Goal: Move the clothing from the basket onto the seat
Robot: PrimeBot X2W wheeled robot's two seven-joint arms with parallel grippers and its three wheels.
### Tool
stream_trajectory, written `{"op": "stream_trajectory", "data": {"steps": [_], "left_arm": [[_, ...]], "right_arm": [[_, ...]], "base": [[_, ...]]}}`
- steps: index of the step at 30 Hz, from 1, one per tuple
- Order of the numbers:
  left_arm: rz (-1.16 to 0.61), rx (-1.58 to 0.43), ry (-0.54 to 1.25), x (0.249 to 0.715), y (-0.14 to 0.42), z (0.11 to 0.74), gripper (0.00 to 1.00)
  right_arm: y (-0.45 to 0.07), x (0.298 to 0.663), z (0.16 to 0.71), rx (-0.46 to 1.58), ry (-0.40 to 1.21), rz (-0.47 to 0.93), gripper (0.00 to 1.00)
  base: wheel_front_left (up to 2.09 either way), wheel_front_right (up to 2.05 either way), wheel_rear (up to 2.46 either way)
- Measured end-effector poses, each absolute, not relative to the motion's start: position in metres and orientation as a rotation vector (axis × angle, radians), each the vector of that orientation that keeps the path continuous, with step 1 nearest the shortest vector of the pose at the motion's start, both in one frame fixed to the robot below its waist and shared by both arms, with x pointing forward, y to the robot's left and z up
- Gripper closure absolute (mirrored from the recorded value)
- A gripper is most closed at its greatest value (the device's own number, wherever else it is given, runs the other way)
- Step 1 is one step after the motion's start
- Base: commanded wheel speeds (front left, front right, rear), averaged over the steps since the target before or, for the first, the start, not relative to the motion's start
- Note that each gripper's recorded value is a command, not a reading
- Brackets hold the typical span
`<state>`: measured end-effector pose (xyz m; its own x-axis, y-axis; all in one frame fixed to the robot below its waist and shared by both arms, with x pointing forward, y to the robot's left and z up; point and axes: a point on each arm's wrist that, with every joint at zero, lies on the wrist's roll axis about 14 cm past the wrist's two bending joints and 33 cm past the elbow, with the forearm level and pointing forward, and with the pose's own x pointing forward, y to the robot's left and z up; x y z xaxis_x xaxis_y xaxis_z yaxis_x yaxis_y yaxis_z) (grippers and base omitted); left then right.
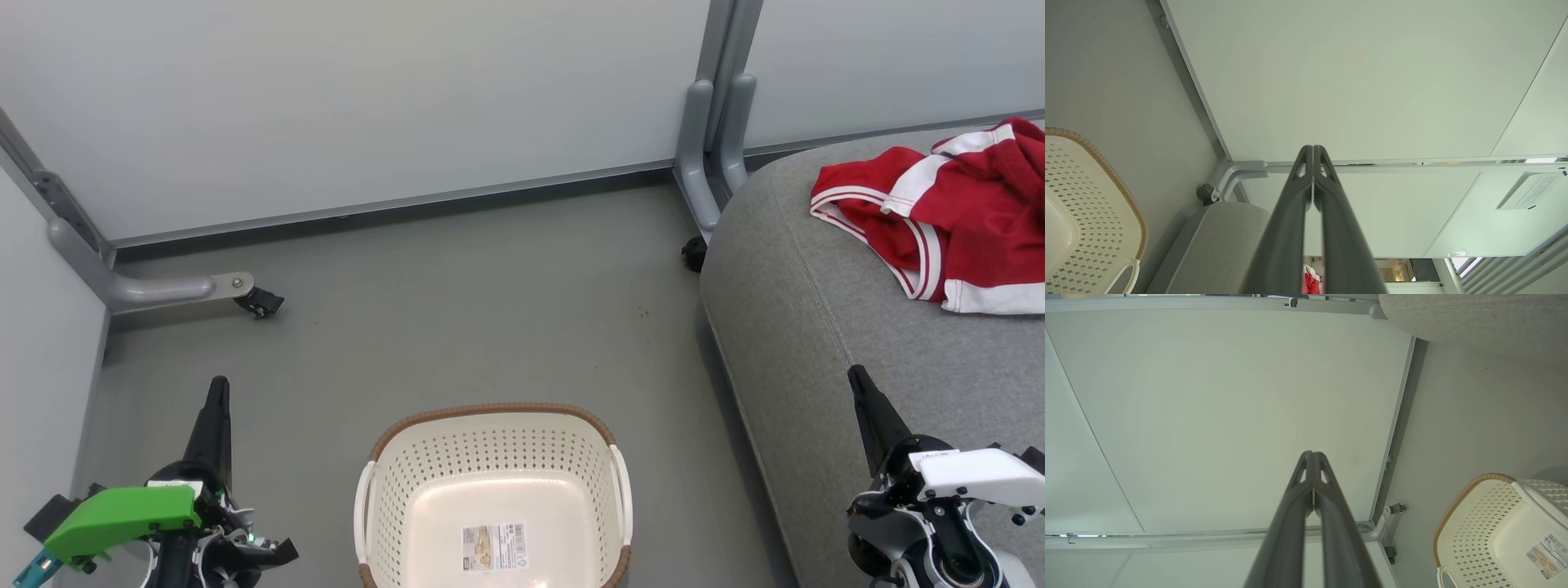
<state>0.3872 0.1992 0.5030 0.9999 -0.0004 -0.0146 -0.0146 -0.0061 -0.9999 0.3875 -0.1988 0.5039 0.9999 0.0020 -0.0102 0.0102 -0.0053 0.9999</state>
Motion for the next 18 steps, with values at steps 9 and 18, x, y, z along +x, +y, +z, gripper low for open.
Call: {"op": "stream_trajectory", "data": {"steps": [9,18], "left_arm": [[0.011,-1.577,0.012,0.3873,0.1992,0.503,1.0],[0.011,-1.577,0.012,0.3873,0.1992,0.503,1.0]], "right_arm": [[-0.1988,0.3876,0.5039,1.576,0.01,-0.006,1.0],[-0.1988,0.3876,0.5039,1.576,0.009,-0.006,1.0]], "base": [[0.0,0.0,0.0],[0.0,0.0,0.0]]}}
